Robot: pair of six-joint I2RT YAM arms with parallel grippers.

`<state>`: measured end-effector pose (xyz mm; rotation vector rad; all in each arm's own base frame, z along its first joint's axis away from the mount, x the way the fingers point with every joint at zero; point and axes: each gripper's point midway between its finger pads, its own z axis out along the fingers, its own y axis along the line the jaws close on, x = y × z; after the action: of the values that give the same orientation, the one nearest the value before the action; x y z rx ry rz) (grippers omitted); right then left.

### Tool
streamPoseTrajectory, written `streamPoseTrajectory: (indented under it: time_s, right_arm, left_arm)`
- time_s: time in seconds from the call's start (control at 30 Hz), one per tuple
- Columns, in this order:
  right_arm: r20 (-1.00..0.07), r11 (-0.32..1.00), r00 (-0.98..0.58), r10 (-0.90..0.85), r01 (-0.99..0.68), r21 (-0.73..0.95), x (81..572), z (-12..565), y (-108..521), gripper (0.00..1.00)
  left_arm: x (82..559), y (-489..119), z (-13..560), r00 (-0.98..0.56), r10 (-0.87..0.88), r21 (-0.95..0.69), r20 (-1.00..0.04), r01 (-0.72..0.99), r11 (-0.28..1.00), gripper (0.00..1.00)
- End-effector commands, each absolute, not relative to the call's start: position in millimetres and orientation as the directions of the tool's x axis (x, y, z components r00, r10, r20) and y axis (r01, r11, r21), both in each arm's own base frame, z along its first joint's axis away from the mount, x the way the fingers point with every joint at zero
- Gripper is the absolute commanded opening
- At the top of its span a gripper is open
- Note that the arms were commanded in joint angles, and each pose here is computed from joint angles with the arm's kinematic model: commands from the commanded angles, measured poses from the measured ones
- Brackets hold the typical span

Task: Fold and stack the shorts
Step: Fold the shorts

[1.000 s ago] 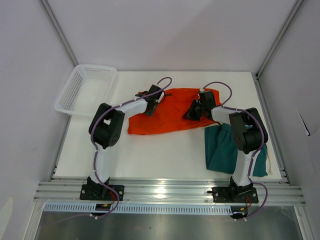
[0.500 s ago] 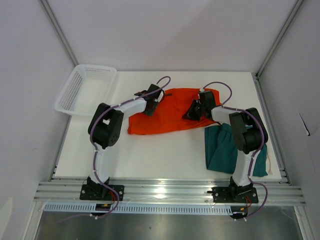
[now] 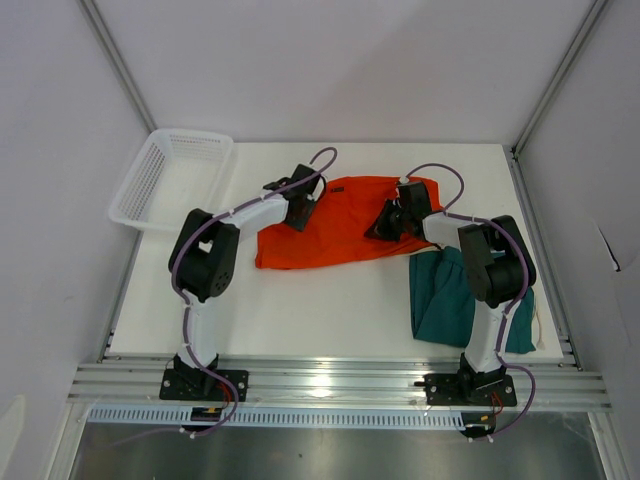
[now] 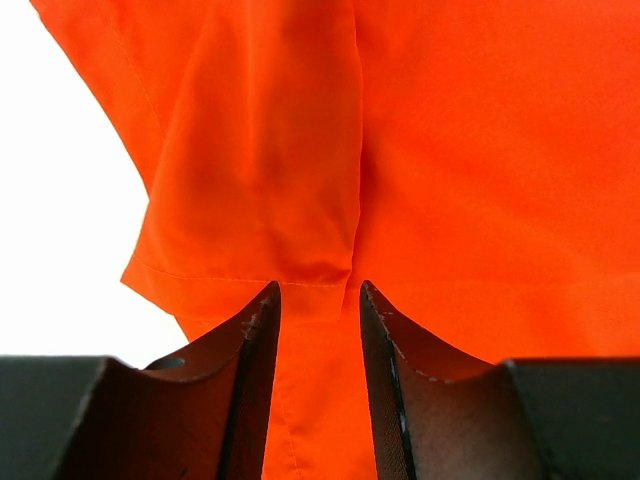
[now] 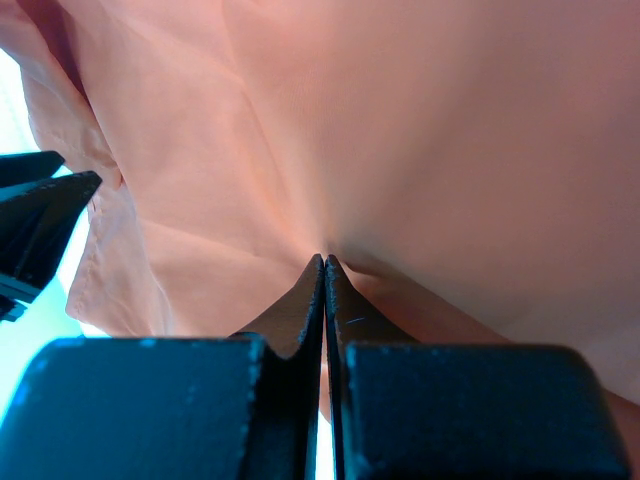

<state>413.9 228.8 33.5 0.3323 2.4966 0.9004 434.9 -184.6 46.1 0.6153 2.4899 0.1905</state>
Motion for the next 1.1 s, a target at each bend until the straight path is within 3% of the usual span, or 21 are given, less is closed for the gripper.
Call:
streamPoseTrajectory:
  time_s: [0.0,0.6,0.8,1.07]
  right_arm:
    - [-0.352,0.753,-0.858,0.375,0.06,0.656,419.9,37.8,230.2,0.0]
    - [-0.355,0.755,-0.856,0.376,0.061,0.653,421.4,38.1,229.4,0.0]
    - [-0.353,0.756,-0.856,0.377,0.064,0.652,420.6,37.1,228.2,0.0]
    - [-0.351,0.755,-0.856,0.38,0.068,0.652,420.5,36.6,227.4,0.0]
  left_arm:
    - [432.2,-184.0,52.5,-0.735,0.451,0.237,-0.507,0.384,0.892,0.41]
    - [430.8,-167.5,17.5,-0.796,0.43,0.213,-0.427,0.374,0.903,0.39]
    - [431.2,-171.1,19.2,-0.792,0.43,0.193,-0.434,0.384,0.903,0.14]
    - [436.6,-176.1,32.6,-0.784,0.413,0.178,-0.464,0.374,0.91,0.04]
